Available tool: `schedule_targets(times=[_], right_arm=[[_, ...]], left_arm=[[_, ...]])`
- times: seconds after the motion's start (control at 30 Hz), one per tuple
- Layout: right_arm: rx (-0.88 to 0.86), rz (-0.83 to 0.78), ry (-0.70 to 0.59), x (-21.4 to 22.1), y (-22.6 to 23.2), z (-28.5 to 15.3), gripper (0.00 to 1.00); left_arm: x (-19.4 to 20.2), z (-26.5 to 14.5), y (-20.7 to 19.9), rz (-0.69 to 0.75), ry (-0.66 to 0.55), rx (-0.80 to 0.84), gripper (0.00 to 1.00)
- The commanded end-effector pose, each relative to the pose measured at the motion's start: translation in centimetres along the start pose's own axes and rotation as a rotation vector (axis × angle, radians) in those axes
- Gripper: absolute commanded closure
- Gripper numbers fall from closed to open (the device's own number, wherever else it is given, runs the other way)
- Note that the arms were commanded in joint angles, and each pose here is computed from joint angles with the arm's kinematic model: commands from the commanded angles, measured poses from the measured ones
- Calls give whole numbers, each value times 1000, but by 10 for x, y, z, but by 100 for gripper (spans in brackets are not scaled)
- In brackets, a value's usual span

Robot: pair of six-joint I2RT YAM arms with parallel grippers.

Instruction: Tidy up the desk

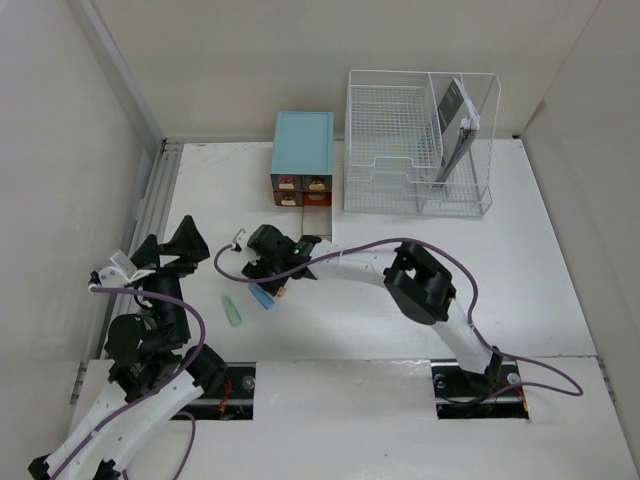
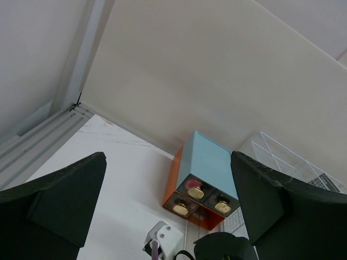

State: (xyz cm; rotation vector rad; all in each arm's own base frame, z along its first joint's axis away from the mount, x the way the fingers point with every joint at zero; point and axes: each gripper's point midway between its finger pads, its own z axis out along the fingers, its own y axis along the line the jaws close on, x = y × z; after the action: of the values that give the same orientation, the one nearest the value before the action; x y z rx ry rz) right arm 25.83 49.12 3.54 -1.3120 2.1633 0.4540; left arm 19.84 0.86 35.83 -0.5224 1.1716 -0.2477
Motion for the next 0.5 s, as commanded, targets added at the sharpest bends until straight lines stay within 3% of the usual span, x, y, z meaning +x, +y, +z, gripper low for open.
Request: schedule_targets(times=[0.0,0.2,0.3,0.47], right_arm=[[-2,8,-20,-4,3,6,43],[-20,7,-2,3,6,13,62],[-20,8,7,7,6,17,65],[-10,8,3,4,5,11,82]], left_arm=[[-19,-1,-3,-50,-38,13,1],[-19,-1,-3,-50,-38,13,1],[-19,-1,-3,-50,-38,13,1],[-19,-1,-3,-50,-38,13,1]])
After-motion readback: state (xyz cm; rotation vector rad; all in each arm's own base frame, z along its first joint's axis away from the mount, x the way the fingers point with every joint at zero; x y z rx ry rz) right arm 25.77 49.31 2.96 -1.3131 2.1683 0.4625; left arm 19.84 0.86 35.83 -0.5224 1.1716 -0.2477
